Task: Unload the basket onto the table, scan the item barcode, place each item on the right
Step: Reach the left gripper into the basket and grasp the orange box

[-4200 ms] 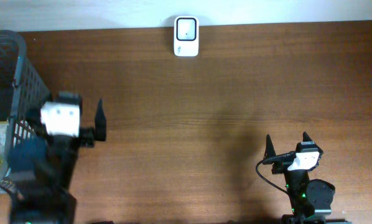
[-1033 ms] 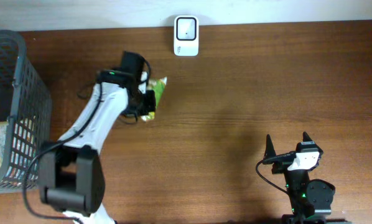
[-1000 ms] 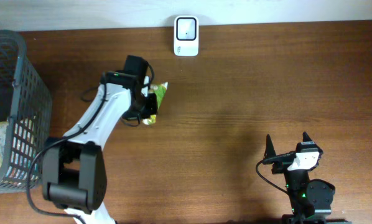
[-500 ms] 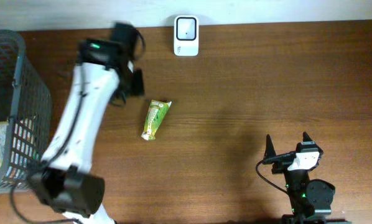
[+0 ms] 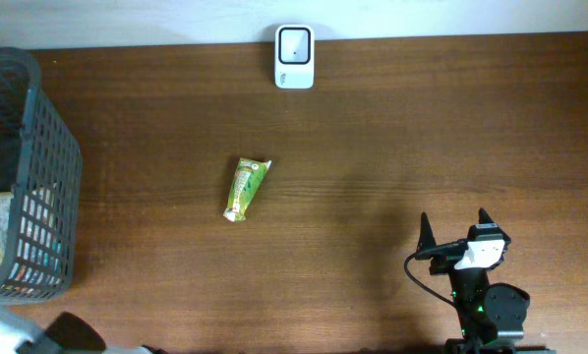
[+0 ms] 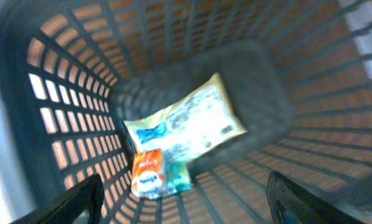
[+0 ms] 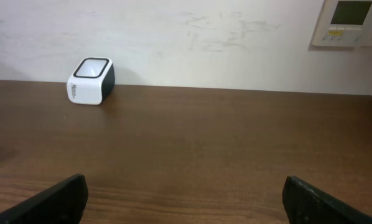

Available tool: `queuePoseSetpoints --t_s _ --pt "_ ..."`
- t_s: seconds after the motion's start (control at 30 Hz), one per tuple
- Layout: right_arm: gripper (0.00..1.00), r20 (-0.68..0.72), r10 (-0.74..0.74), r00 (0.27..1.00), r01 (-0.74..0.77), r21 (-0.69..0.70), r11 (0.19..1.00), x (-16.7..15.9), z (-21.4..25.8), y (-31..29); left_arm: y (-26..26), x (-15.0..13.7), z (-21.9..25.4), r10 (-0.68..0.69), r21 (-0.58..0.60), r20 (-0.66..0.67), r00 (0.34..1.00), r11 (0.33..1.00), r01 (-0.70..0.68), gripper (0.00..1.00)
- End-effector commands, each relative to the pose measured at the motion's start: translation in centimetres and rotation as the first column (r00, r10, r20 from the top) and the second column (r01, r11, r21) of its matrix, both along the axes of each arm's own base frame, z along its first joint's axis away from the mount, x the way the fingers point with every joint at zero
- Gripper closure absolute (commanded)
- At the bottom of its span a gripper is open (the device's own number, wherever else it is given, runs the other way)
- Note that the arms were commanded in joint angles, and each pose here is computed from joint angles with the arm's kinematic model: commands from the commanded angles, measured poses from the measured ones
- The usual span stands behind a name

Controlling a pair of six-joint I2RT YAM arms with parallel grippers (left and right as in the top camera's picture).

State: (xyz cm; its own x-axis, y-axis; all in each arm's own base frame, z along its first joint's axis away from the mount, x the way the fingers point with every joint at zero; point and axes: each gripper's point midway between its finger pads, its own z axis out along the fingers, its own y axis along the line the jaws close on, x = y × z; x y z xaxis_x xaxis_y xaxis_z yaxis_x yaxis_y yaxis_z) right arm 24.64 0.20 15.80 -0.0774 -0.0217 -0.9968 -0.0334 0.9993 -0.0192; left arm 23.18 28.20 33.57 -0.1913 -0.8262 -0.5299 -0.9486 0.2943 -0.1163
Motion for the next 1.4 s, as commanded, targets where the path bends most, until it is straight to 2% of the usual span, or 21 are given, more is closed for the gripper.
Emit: queuePoseSetpoints --t_s 0.0,0.17,0.3,0.37,0.63,0.77,0.83,0.9,0.93,1.0,1.1,1.23,1.27,1.3,1.33,1.37 --pt "0.01 -0.003 0.002 1.000 -0.002 0.008 1.000 0.0 -0.3 0.1 1.7 0.8 -5.5 -0.064 -0.094 -0.110 0.992 0.994 0.054 0.19" --pt "0.01 -0.003 0.002 1.000 -0.002 0.008 1.000 0.0 -0.3 0.1 2.8 1.7 -13.6 -0.114 -0.269 -0.253 0.961 0.962 0.043 0.21" --pt "0.01 -0.003 0.002 1.000 -0.002 0.008 1.000 0.0 -0.3 0.1 2.6 1.8 -16.9 -0.138 -0.350 -0.303 0.943 0.937 0.025 0.26" --pt "0.01 -0.003 0.002 1.000 -0.002 0.008 1.000 0.0 -0.3 0.1 2.1 1.9 -18.5 -0.192 -0.403 -0.313 0.930 0.914 0.053 0.29" --pt "0.01 -0.003 0.002 1.000 -0.002 0.008 1.000 0.0 -0.3 0.1 0.3 0.2 -25.3 -0.259 -0.500 -0.373 0.891 0.865 0.042 0.35" --pt "0.01 -0.003 0.002 1.000 -0.002 0.008 1.000 0.0 -0.3 0.1 -0.3 -0.2 -27.0 -0.265 -0.514 -0.381 0.886 0.857 0.035 0.37" --pt "0.01 -0.003 0.002 1.000 -0.002 0.008 1.000 0.0 -0.3 0.1 -0.3 -0.3 -27.2 -0.264 -0.514 -0.382 0.886 0.857 0.034 0.54" --pt "0.01 -0.003 0.002 1.000 -0.002 0.008 1.000 0.0 -0.3 0.1 -0.3 -0.3 -27.2 -0.265 -0.515 -0.382 0.886 0.856 0.034 0.82" --pt "0.01 -0.003 0.002 1.000 -0.002 0.008 1.000 0.0 -0.3 0.1 -0.4 -0.2 -27.1 -0.265 -0.517 -0.380 0.886 0.856 0.034 0.91" --pt "0.01 -0.003 0.002 1.000 -0.002 0.008 1.000 0.0 -0.3 0.1 -0.6 0.0 -27.2 -0.267 -0.526 -0.365 0.892 0.850 0.039 1.00" --pt "0.01 -0.003 0.002 1.000 -0.002 0.008 1.000 0.0 -0.3 0.1 -0.2 0.5 -26.1 -0.264 -0.517 -0.352 0.898 0.854 0.048 1.00" --pt "0.01 -0.003 0.002 1.000 -0.002 0.008 1.000 0.0 -0.3 0.1 0.5 2.0 -21.9 -0.257 -0.499 -0.295 0.920 0.863 0.081 1.00" --pt "0.01 -0.003 0.002 1.000 -0.002 0.008 1.000 0.0 -0.3 0.1 0.1 2.3 -21.0 -0.262 -0.512 -0.272 0.926 0.854 0.091 0.91" --pt "0.01 -0.003 0.002 1.000 -0.002 0.008 1.000 0.0 -0.3 0.1 -0.5 2.1 -20.9 -0.291 -0.536 -0.269 0.918 0.837 0.108 0.53" --pt "0.01 -0.003 0.002 1.000 -0.002 0.008 1.000 0.0 -0.3 0.1 -0.8 1.8 -21.3 -0.306 -0.551 -0.277 0.911 0.827 0.111 0.39" --pt "0.01 -0.003 0.002 1.000 -0.002 0.008 1.000 0.0 -0.3 0.1 -1.0 1.6 -21.6 -0.308 -0.558 -0.281 0.909 0.823 0.107 0.35"
